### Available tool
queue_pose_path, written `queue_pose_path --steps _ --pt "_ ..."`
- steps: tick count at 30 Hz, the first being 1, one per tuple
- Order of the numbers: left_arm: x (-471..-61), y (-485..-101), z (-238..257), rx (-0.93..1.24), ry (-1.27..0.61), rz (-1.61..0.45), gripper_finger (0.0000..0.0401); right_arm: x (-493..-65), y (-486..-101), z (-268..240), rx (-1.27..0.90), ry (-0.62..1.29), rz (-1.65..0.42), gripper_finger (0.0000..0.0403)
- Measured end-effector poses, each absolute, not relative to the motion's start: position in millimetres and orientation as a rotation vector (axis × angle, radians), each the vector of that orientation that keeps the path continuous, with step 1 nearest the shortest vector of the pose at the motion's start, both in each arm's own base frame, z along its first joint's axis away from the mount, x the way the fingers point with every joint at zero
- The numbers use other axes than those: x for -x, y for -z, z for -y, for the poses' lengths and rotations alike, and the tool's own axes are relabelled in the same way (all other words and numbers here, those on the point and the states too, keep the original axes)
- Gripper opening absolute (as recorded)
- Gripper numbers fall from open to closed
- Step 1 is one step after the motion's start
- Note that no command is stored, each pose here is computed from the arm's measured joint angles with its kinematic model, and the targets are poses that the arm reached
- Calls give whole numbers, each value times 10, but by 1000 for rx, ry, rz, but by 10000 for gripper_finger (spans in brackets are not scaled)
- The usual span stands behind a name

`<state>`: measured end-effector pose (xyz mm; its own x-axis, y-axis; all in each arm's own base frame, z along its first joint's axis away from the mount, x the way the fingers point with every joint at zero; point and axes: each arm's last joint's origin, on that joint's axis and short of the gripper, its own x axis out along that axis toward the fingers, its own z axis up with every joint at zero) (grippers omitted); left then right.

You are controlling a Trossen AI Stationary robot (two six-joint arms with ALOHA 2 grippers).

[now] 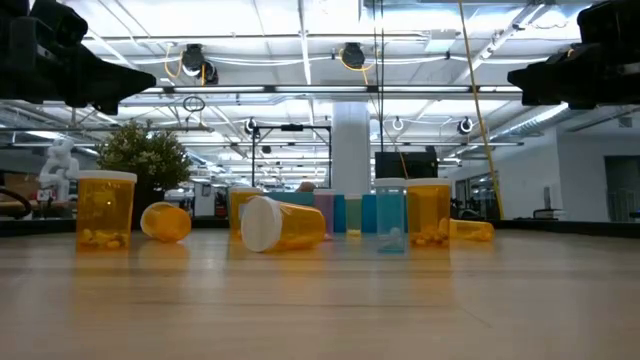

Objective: Pick and place medicine bottles into bin by pill shape (circle, oval)
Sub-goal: Put the small orange tablet bottle into the blue bin

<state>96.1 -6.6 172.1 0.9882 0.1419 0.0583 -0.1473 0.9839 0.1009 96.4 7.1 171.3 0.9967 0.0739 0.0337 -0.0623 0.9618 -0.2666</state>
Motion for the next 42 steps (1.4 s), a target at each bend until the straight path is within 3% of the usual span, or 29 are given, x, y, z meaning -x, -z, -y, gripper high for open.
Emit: queue_pose_path --steps 16,28,36,42 --pt "-961 -1721 66 -104 -145 52 33 -1014 -1792 -35 134 70 79 0" --pt "-961 -1722 66 -168 -147 47 33 -974 -2982 -33 77 63 88 0" --pt "-961 -1722 66 -193 -148 46 33 -1004 -3658 -33 28 66 -25 0" --pt "-961 -1723 66 -182 -147 47 33 -1070 -3982 -8 -13 171 -160 0"
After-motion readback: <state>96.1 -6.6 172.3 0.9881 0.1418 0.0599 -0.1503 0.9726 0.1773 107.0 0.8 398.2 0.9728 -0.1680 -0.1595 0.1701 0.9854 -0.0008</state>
